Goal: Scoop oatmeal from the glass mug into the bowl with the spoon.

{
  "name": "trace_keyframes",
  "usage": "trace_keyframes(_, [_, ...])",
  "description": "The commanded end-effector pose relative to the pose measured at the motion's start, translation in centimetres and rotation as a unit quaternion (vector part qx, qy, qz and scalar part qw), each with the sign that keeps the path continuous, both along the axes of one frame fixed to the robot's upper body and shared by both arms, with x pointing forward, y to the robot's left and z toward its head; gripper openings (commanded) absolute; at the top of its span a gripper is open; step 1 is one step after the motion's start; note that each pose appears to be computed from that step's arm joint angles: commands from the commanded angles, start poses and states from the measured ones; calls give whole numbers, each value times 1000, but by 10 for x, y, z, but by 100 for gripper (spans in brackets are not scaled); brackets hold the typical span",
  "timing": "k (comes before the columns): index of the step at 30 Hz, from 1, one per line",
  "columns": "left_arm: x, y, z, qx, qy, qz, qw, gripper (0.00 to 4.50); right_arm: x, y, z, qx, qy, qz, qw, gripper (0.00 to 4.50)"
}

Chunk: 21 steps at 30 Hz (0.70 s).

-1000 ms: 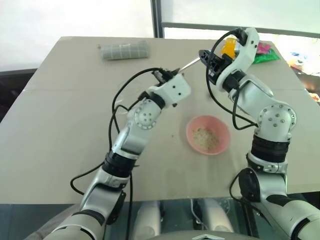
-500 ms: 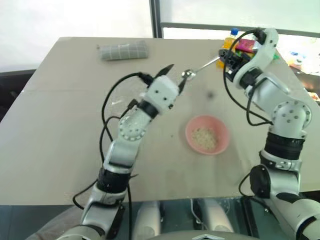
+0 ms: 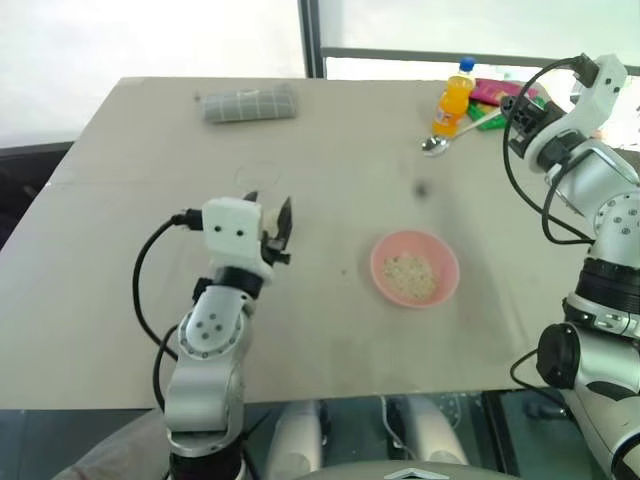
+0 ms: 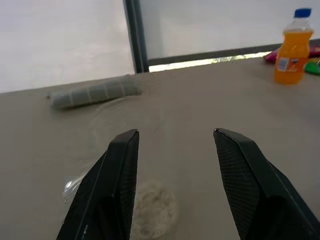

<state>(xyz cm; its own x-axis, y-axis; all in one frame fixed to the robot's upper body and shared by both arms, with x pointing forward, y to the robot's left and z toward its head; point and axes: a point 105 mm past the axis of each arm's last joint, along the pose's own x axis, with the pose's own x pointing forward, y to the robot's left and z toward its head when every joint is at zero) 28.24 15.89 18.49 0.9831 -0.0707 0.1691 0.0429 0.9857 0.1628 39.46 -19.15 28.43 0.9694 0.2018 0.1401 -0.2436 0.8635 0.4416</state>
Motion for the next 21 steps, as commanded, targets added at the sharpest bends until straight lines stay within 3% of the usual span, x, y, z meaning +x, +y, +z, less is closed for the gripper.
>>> trace_keyframes(1, [-13, 20, -1, -3, -3, 53, 999, 243, -6, -15, 24, 1, -44, -24, 999, 0])
trace_keyframes(10, [9, 52, -31, 27, 27, 105, 994, 243, -10, -21, 24, -2, -47, -37, 998, 0])
trace_keyframes(21, [44, 66, -30, 47, 3, 98, 994, 243, -15, -29, 19, 4, -42, -55, 998, 0])
